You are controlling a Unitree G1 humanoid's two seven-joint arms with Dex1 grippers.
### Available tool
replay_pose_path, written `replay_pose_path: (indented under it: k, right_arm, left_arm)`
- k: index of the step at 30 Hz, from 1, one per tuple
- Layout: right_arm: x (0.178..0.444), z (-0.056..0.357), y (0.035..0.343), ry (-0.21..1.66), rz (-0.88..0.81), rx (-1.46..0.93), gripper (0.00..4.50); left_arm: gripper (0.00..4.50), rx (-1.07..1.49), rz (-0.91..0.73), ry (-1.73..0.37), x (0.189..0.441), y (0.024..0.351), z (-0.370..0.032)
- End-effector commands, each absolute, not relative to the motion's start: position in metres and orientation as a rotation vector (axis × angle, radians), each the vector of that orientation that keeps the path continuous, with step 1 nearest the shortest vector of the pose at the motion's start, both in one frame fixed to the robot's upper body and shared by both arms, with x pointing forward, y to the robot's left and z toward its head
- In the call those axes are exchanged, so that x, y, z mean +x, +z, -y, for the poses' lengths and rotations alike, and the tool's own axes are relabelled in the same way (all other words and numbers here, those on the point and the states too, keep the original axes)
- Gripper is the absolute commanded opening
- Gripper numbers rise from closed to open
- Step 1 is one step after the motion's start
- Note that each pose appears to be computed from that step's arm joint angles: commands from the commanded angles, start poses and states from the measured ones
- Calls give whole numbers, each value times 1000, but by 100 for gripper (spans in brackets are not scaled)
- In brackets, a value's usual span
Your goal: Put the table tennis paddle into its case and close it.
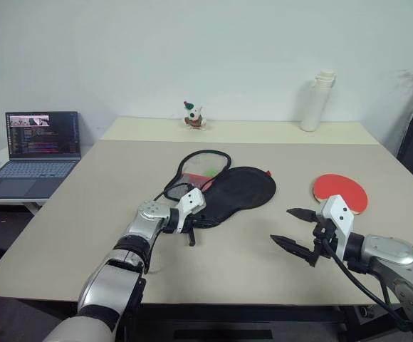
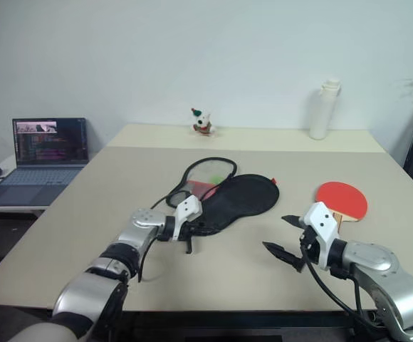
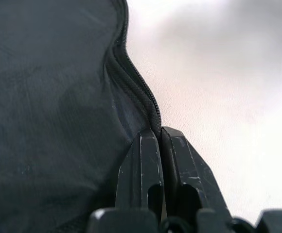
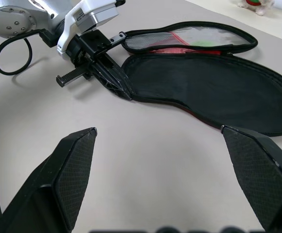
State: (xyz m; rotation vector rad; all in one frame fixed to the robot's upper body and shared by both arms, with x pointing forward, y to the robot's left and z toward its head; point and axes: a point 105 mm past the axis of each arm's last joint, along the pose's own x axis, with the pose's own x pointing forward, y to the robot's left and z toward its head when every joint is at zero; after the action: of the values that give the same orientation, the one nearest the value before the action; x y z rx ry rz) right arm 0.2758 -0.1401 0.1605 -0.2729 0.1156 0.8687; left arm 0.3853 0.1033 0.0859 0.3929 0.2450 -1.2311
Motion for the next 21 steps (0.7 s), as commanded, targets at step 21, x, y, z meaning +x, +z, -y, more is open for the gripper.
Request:
replay_pose_path:
  k: [21]
  right_arm:
    - [269, 159, 169, 836, -99, -296, 450]
  left_arm:
    - [3, 50, -211, -1204, 348, 104, 17]
